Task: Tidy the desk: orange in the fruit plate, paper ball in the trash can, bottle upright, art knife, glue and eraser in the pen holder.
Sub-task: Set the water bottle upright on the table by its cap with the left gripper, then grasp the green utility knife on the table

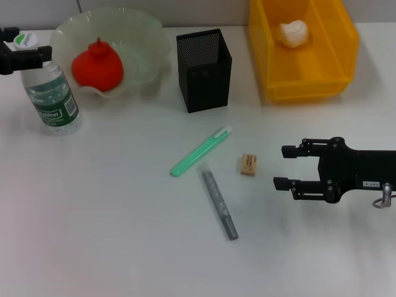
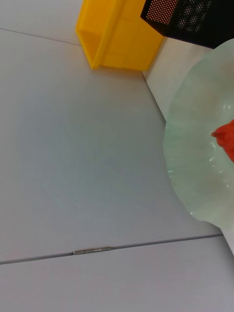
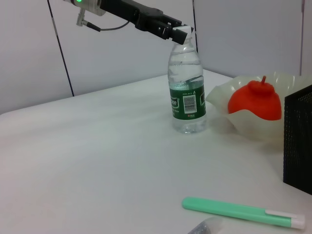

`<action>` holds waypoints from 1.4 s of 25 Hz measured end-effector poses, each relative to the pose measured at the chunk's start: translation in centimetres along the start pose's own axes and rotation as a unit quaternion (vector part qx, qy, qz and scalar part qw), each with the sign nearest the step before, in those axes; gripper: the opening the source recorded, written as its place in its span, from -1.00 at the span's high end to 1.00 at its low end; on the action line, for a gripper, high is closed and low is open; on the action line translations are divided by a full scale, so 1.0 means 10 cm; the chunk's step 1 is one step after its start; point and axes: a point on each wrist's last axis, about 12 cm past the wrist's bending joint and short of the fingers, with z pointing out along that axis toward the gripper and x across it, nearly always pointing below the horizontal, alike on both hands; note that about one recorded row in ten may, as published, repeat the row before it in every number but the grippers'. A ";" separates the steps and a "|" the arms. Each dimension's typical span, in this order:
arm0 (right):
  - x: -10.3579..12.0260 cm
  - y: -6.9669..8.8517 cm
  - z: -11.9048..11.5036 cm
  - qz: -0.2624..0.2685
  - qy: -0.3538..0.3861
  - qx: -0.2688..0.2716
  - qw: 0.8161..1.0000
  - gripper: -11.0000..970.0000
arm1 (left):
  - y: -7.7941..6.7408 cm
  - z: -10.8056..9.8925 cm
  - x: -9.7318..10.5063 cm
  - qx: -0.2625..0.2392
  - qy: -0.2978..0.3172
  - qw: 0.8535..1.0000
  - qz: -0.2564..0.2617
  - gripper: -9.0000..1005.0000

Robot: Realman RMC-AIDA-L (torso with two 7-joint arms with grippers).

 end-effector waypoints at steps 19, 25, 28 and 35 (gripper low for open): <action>-0.04 -0.02 0.01 0.003 -0.006 0.000 1.000 -0.41 | -0.39 -0.69 -0.16 0.264 -0.312 0.912 -0.028 -0.68; -0.07 -0.03 0.02 0.007 -0.008 -0.002 1.000 -0.40 | -0.71 -0.28 0.24 0.344 -0.256 0.903 -0.015 -0.68; -0.10 -0.05 0.02 0.010 -0.008 -0.003 1.000 -0.40 | -0.80 -0.17 0.40 0.348 -0.247 0.904 -0.007 -0.68; -0.13 -0.07 0.01 0.013 -0.007 -0.003 1.000 -0.39 | -1.01 0.03 0.83 0.321 -0.246 0.915 0.008 -0.68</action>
